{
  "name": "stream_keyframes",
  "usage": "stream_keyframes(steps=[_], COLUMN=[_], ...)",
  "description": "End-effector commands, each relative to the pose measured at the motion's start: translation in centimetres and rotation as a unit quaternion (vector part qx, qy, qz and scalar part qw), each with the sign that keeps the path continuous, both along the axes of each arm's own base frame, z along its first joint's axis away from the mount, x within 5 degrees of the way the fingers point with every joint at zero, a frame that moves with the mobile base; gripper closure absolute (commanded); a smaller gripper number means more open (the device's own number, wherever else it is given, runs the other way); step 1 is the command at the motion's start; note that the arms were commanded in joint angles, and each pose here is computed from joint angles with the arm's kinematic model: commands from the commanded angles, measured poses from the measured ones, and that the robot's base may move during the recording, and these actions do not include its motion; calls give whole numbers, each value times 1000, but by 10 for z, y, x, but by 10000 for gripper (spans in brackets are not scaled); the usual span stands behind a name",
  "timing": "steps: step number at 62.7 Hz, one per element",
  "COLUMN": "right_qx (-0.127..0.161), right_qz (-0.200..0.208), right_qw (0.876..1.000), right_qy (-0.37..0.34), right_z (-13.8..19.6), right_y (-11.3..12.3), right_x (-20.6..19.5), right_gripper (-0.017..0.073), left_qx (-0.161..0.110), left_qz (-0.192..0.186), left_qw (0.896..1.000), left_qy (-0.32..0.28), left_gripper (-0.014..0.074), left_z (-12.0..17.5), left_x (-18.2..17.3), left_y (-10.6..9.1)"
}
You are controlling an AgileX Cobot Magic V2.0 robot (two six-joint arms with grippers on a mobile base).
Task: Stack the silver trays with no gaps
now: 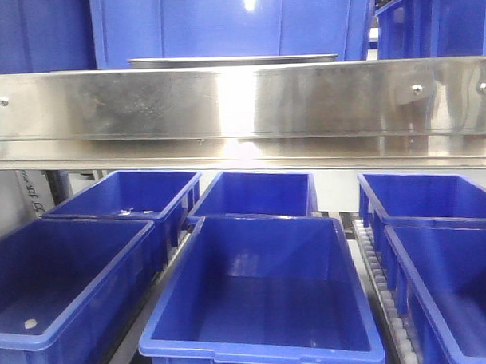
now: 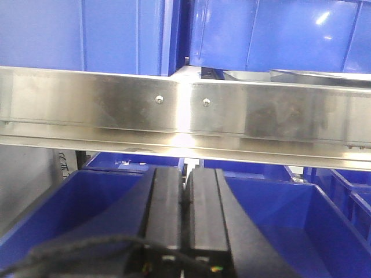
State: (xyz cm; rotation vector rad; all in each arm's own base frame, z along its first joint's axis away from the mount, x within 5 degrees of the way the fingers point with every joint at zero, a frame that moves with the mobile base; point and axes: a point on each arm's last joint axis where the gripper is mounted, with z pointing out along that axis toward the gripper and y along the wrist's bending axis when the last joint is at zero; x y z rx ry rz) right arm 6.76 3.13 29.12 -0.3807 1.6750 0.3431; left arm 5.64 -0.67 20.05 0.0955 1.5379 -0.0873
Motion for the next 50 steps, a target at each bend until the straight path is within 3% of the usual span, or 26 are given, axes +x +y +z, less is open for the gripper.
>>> stream_keyframes(steps=[1, 20, 37, 50], right_qx=[12, 7, 23, 33], right_qz=[12, -1, -156, -223], right_qw=[999, 999, 986, 969], right_qy=[-50, -46, -47, -98], right_z=[16, 12, -15, -52], right_y=[2, 0, -21, -31], right_x=[-1, 1, 2, -7], right_gripper=[509, 509, 509, 509], left_qx=[-11, -11, -11, -11], left_qz=[3, 3, 3, 3], left_qw=[998, 998, 998, 998], left_qy=[-66, -66, -66, -66], left_gripper=[641, 641, 641, 641], left_z=[12, 12, 12, 12], left_x=[-4, -4, -4, -4], left_y=[1, 1, 1, 1])
